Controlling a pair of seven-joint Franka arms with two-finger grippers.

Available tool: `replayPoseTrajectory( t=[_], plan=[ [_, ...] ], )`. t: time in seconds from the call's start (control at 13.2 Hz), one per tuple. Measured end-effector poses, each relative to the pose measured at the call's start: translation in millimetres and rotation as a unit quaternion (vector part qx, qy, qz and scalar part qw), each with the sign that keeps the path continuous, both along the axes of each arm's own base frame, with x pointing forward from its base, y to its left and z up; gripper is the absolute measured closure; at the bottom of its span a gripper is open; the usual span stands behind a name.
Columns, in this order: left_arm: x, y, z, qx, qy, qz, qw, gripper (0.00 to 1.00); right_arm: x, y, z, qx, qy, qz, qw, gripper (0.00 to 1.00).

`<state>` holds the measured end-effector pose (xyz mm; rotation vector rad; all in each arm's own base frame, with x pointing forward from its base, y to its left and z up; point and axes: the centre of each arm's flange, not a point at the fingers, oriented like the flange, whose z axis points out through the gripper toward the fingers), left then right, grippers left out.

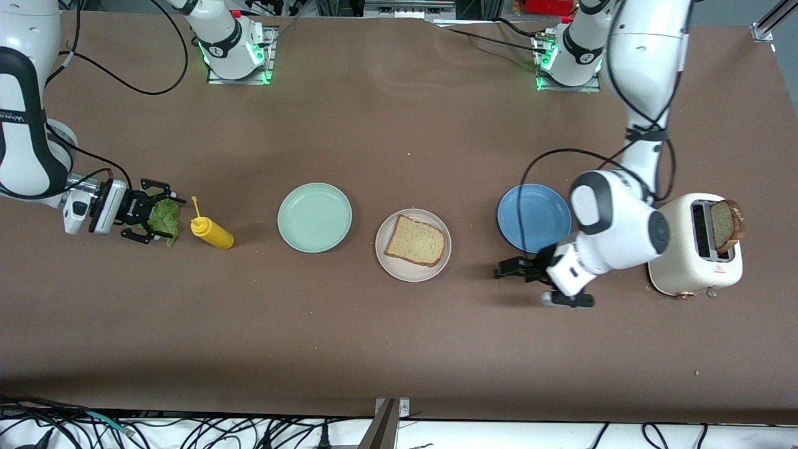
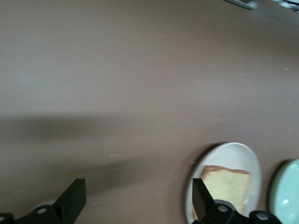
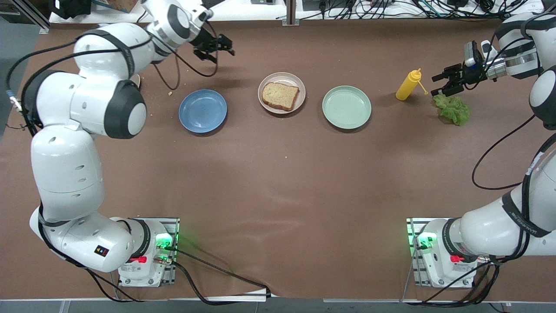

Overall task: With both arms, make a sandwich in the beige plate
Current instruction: 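Grasp the yellow bottle with the right gripper while the left gripper withdraws, then lift the yellow bottle and carry it toward the beige plate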

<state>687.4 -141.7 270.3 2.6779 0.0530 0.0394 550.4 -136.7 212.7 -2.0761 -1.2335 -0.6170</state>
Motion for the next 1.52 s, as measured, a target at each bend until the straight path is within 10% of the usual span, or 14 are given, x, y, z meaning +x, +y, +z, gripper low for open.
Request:
replayPoseTrajectory(
  t=[0.99,1.52],
  plan=[
    [-6.3,137.0,110.6,0.145,0.006,-0.007,0.989,0.00,4.7,46.5,-52.1,0.069,-0.015,-0.012,0.997,0.01],
    [0.7,130.1,170.2,0.213,-0.001,-0.029,0.977,0.00,24.2,62.8,-41.9,0.062,-0.053,0.016,0.997,0.74]
  ],
)
